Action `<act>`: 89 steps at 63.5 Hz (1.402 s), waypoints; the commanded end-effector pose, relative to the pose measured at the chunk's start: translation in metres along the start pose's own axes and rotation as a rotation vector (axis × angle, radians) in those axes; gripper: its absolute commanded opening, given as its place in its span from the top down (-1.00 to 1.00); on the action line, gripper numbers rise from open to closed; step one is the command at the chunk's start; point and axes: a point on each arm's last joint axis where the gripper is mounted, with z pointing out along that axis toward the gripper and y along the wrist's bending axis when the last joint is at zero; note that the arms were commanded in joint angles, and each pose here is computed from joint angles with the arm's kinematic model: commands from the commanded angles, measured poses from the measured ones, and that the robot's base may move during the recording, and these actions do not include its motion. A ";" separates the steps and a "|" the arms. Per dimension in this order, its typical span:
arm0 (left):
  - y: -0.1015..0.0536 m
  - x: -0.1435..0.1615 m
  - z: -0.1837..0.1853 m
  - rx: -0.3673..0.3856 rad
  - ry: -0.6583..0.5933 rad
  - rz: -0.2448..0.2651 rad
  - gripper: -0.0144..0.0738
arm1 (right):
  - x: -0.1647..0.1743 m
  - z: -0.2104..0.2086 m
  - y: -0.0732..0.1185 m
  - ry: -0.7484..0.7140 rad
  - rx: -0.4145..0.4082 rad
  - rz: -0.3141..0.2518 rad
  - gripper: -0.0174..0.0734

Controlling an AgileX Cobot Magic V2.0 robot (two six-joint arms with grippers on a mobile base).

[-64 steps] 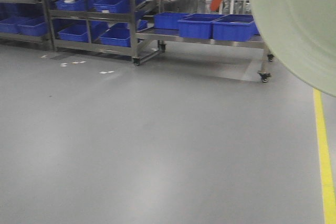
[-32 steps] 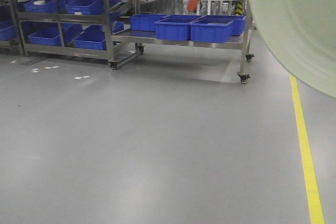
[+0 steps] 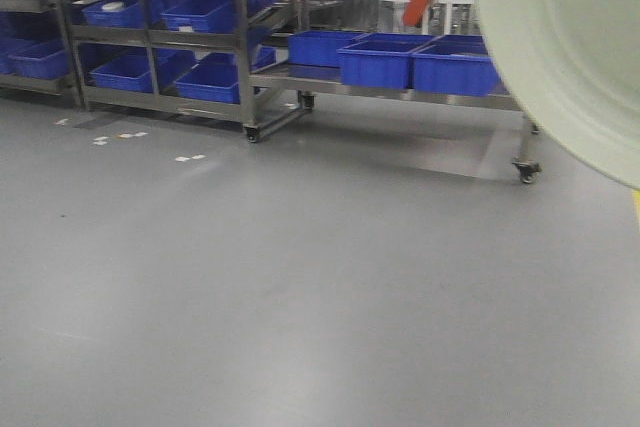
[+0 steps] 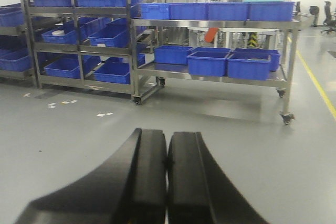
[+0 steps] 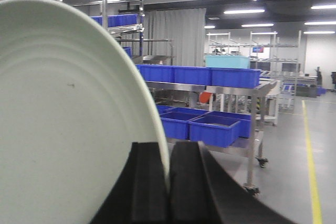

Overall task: Place green plate on second shelf with right arm
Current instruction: 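Drive the base toward the blue-bin shelving while holding the plate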

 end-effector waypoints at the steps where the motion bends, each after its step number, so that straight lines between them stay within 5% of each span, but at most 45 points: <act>1: 0.000 0.005 -0.001 0.001 -0.061 -0.008 0.38 | -0.020 0.001 0.000 -0.130 0.007 0.010 0.50; 89: 0.000 0.005 -0.001 0.000 -0.061 -0.008 0.38 | -0.020 0.001 0.000 -0.128 0.007 0.010 0.50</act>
